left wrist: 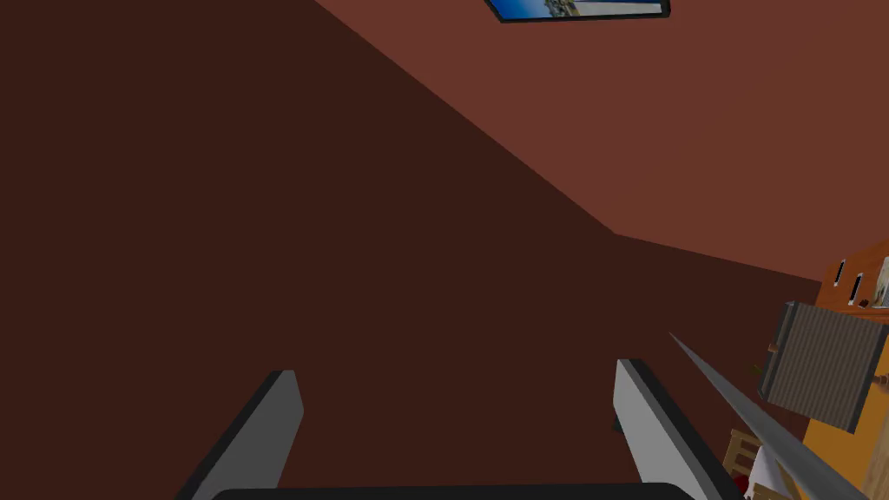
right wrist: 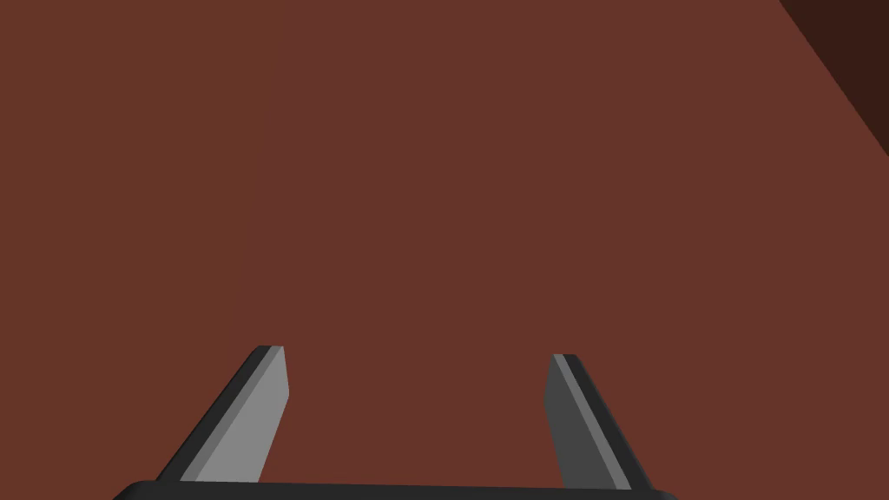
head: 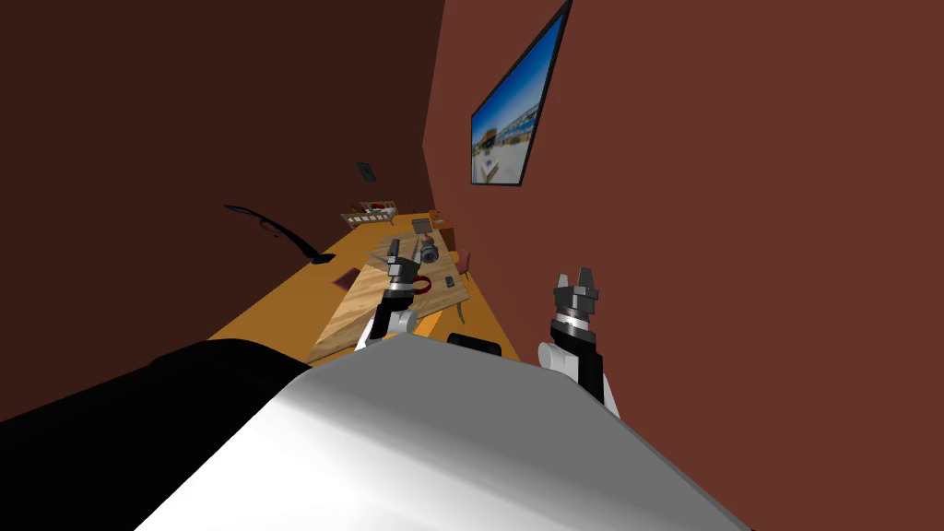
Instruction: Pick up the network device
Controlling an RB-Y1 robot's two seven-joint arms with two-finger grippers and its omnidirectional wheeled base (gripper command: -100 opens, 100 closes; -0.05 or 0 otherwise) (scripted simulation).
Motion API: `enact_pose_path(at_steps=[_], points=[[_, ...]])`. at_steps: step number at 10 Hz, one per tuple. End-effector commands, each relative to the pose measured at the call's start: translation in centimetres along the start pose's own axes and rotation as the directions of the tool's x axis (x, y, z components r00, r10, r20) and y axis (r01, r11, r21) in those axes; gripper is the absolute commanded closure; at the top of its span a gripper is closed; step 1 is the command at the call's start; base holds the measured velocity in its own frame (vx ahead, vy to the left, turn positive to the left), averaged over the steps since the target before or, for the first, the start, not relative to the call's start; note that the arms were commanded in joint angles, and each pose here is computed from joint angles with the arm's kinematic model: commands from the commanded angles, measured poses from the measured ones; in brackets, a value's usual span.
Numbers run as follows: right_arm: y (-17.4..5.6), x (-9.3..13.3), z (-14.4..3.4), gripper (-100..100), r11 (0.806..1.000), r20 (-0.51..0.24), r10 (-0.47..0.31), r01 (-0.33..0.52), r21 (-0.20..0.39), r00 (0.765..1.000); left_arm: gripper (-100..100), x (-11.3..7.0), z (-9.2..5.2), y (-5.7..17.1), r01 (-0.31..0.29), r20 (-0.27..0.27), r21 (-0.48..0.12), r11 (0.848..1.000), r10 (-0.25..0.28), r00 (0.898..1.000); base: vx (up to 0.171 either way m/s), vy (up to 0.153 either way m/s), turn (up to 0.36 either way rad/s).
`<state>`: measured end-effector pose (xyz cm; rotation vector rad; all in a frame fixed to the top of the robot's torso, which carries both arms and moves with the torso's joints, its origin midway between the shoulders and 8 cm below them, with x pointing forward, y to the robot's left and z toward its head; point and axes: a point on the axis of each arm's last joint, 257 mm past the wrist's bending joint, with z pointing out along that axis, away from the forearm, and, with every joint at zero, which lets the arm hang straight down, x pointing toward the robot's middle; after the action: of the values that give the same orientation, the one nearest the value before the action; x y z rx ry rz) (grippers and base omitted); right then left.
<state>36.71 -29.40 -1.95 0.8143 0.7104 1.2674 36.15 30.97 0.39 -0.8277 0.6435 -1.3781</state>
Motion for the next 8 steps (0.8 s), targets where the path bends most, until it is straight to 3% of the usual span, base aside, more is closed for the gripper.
enact_pose_path(at_steps=[1, 5, 6, 8], points=[[0.0, 0.0, 0.0, 0, 1.0, 0.0, 0.0, 0.0, 0.0, 1.0, -100, -0.1, 0.0, 1.6, -0.002, -0.005, -0.043, 0.999, 0.002, 1.0, -0.006, 0.009, -0.055], [0.0, 0.0, 0.0, 0, 1.0, 0.0, 0.0, 0.0, 0.0, 1.0, -100, -0.7, -0.3, 6.7, -0.016, -0.018, -0.184, 0.983, 0.013, 1.0, -0.007, 0.013, -0.086], [0.0, 0.0, 0.0, 0, 1.0, 0.0, 0.0, 0.0, 0.0, 1.0, -100, -0.7, -0.3, 6.7, -0.016, -0.018, -0.184, 0.983, 0.013, 1.0, -0.001, 0.005, -0.037], [0.0, 0.0, 0.0, 0, 1.0, 0.0, 0.0, 0.0, 0.0, 1.0, -100, -1.3, -0.6, 10.1, -0.036, -0.032, -0.271, 0.962, 0.028, 0.999, 0.004, 0.001, -0.103]])
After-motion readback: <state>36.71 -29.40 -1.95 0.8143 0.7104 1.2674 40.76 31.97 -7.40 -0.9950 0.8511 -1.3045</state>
